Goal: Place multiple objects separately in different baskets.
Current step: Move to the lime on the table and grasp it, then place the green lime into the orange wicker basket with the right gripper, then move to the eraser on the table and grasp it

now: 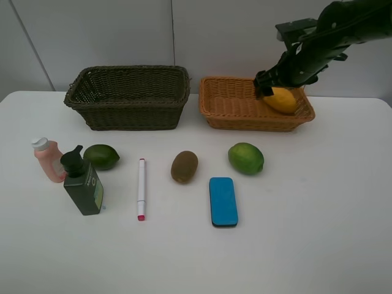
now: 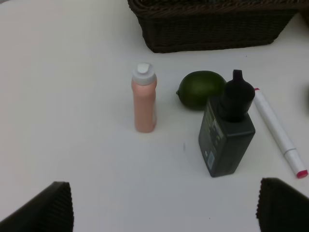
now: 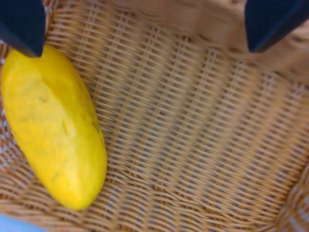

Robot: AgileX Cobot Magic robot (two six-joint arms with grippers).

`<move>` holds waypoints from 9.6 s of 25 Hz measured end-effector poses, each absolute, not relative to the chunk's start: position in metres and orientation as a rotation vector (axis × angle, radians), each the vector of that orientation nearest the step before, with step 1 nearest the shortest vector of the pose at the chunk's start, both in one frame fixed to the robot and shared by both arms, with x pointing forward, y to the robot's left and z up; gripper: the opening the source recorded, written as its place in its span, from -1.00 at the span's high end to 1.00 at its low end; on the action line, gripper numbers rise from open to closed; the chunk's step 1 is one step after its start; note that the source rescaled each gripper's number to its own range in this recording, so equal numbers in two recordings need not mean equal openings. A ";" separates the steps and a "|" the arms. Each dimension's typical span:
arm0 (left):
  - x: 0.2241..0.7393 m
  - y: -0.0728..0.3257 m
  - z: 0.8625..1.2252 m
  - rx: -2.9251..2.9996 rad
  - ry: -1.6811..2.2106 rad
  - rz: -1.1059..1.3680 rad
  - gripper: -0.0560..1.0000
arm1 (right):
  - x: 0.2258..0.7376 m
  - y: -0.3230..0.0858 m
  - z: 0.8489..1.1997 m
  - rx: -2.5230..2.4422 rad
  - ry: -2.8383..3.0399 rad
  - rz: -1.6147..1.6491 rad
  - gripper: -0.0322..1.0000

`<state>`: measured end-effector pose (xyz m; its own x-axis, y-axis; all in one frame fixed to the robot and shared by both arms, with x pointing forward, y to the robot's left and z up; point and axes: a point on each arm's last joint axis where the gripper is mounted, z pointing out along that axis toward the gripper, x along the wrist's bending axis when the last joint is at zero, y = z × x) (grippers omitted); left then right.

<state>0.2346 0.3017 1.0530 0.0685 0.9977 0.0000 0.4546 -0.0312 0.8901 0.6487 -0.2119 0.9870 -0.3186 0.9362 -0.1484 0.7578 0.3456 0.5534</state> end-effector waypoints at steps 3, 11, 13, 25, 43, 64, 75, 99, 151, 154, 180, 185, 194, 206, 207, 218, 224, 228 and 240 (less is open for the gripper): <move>0.235 0.302 1.053 1.591 1.486 0.909 -1.00 | 0.638 -0.201 0.999 1.412 2.239 0.507 -1.00; 0.235 0.302 1.053 1.591 1.486 0.909 -1.00 | 0.611 -0.176 0.996 1.259 2.563 0.398 -1.00; 0.235 0.302 1.053 1.591 1.486 0.909 -1.00 | 0.606 -0.170 0.995 1.240 2.619 0.398 -1.00; 0.235 0.302 1.053 1.591 1.486 0.909 -1.00 | 0.582 -0.161 0.957 1.204 2.705 0.349 -1.00; 0.235 0.302 1.053 1.591 1.486 0.909 -1.00 | 0.586 -0.150 0.897 1.239 2.800 0.244 -1.00; 0.235 0.302 1.053 1.591 1.486 0.909 -1.00 | 0.587 -0.148 0.891 1.284 2.797 0.262 0.22; 0.235 0.302 1.053 1.591 1.486 0.909 -1.00 | 0.587 -0.149 0.890 1.277 2.799 0.249 0.22; 0.235 0.302 1.053 1.591 1.486 0.909 -1.00 | 0.596 -0.154 0.984 1.213 2.642 0.298 0.22; 0.235 0.302 1.053 1.591 1.486 0.909 -1.00 | 0.687 -0.212 0.938 1.331 2.189 0.528 -0.04; 0.235 0.302 1.053 1.591 1.486 0.909 -1.00 | 0.687 -0.213 0.938 1.327 2.195 0.515 -0.78; 0.235 0.302 1.053 1.591 1.486 0.909 -1.00 | 0.612 -0.182 0.991 1.647 2.195 0.597 -0.99; 0.235 0.302 1.053 1.591 1.486 0.909 -1.00 | 0.570 -0.154 0.976 1.730 2.263 0.555 -0.99; 0.235 0.302 1.053 1.591 1.486 0.909 -1.00 | 0.518 -0.102 0.957 1.837 2.297 0.492 -0.99; 0.235 0.302 1.053 1.591 1.486 0.909 -1.00 | 0.500 -0.078 0.929 1.945 2.267 0.343 -0.99; 0.235 0.302 1.053 1.591 1.486 0.909 -1.00 | 0.500 -0.077 0.926 1.953 2.267 0.333 -0.99; 0.235 0.302 1.053 1.591 1.486 0.909 -1.00 | 0.499 -0.075 0.892 2.016 2.275 0.204 -0.99; 0.235 0.302 1.053 1.591 1.486 0.909 -1.00 | 0.499 -0.074 0.883 2.042 2.273 0.166 -0.99; 0.235 0.302 1.053 1.591 1.486 0.909 -1.00 | 0.499 -0.074 0.878 2.056 2.271 0.156 -0.99; 0.235 0.302 1.053 1.591 1.486 0.909 -1.00 | 0.499 -0.073 0.877 2.063 2.269 0.162 -0.99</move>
